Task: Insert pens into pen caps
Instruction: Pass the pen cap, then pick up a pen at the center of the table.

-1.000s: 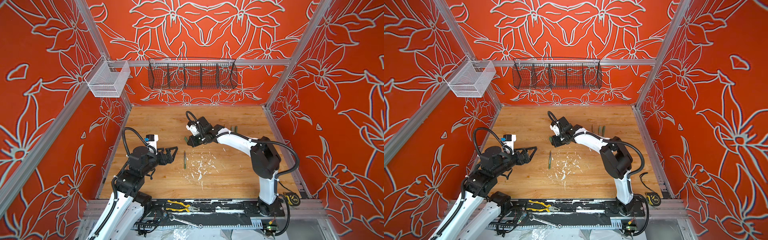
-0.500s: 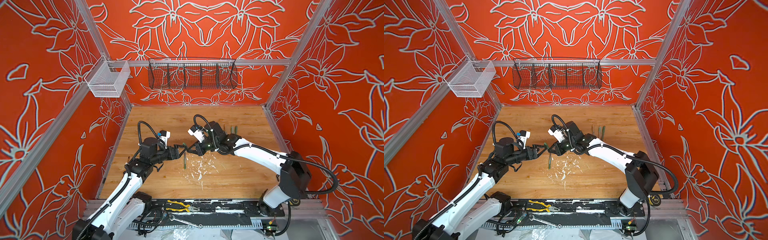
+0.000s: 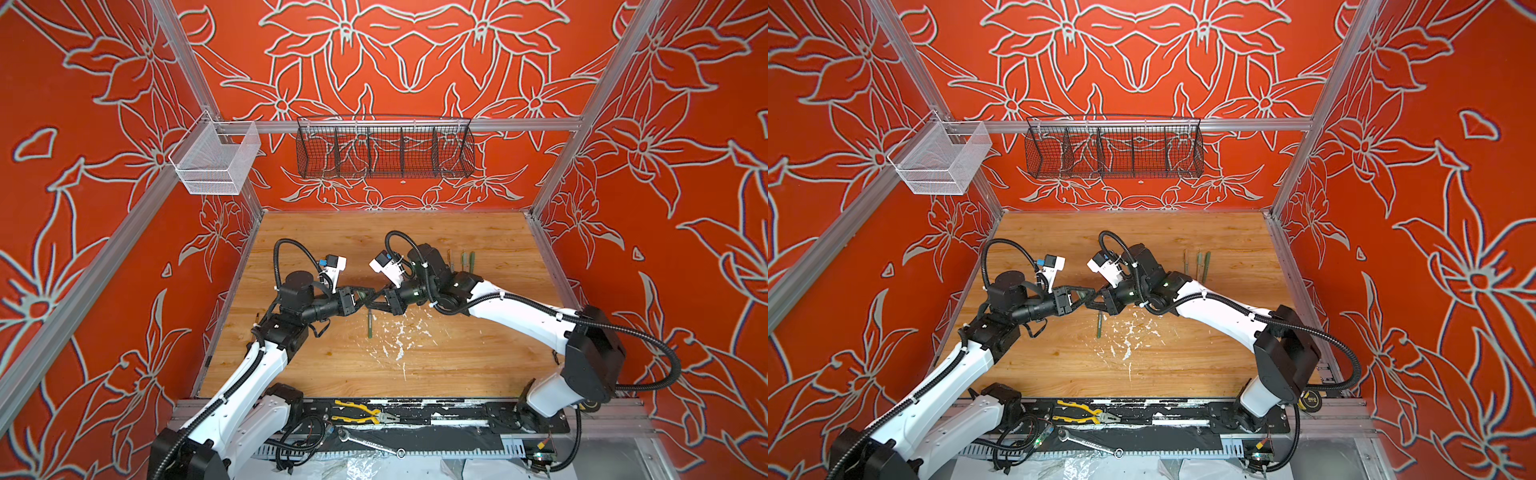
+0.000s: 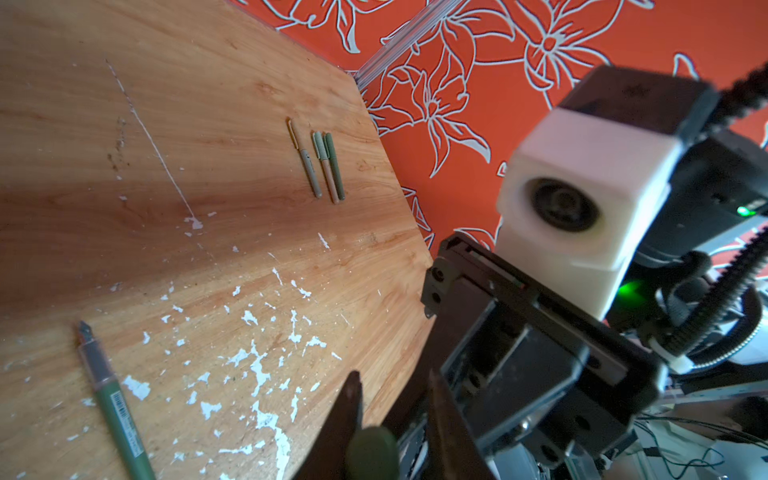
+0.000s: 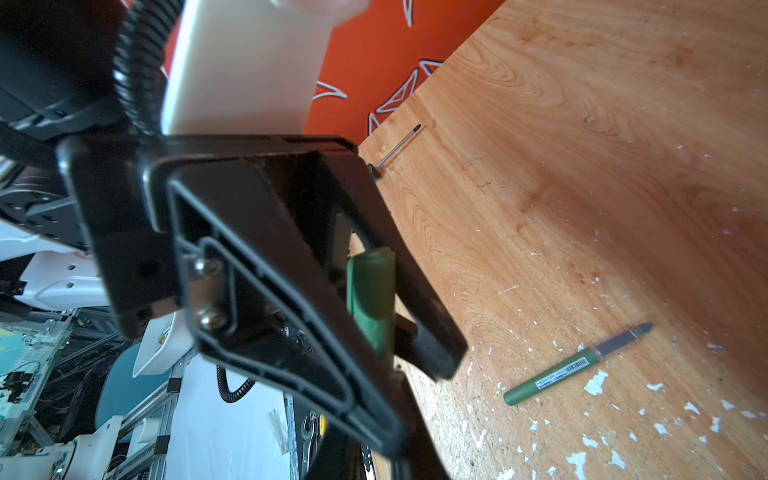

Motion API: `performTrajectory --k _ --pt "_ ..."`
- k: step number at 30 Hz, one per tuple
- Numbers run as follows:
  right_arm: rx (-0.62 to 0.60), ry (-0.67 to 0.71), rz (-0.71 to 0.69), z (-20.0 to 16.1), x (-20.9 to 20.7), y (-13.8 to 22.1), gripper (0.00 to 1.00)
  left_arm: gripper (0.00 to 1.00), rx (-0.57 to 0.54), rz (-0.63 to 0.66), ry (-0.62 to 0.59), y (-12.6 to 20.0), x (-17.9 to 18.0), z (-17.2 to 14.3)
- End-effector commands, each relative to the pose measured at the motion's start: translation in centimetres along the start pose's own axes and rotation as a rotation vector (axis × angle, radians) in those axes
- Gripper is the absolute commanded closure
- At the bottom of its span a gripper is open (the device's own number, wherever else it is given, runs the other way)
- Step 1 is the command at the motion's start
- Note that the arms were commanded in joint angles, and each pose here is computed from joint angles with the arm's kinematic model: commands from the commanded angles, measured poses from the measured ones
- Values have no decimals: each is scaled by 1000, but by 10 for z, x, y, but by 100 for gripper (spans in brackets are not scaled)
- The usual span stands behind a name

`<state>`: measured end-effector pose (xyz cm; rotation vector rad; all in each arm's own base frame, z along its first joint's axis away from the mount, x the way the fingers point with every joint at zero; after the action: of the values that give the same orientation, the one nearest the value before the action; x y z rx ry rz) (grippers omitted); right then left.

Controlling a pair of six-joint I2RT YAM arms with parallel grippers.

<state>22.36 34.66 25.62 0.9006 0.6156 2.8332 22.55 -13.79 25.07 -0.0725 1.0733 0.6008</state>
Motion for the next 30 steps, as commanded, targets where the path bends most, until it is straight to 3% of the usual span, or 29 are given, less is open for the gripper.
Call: performTrajectory --k 1,5,8,10,11,15,18,24,30 --pt "-39 21 26 8 7 3 89 86 16 -57 -41 2 -11 -1" --pt "-35 10 25 7 6 1 89 100 -17 -16 -51 5 -9 1" --pt "-35 -1 27 7 7 1 83 100 -60 22 -69 9 -8 4" --pt "-36 -6 22 6 6 3 76 100 -94 57 -88 13 -8 7" --pt "-35 -13 12 4 5 3 67 100 -111 85 -101 17 -9 8" --pt "-19 -57 -55 -5 -5 2 45 100 -188 270 -156 37 -9 17" --pt "17 -126 -171 -15 -24 -3 37 100 -199 378 -208 53 -15 20" --pt "231 -188 -499 -48 -62 -31 35 100 -274 614 -267 92 -18 20" --pt "405 -235 -676 -73 -79 -64 41 100 -373 673 -310 121 -24 11"
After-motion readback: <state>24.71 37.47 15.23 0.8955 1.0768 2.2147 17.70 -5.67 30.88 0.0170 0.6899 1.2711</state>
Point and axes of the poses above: each gripper's point midway between its finger pads, its own y axis back along the fingers, its own x axis along the line the jaws close on, z = x × y, the point moved 6 cm from there along y, back along the fingers, and after that the axes turned 6 degrees about y, right-handed, at the moved point
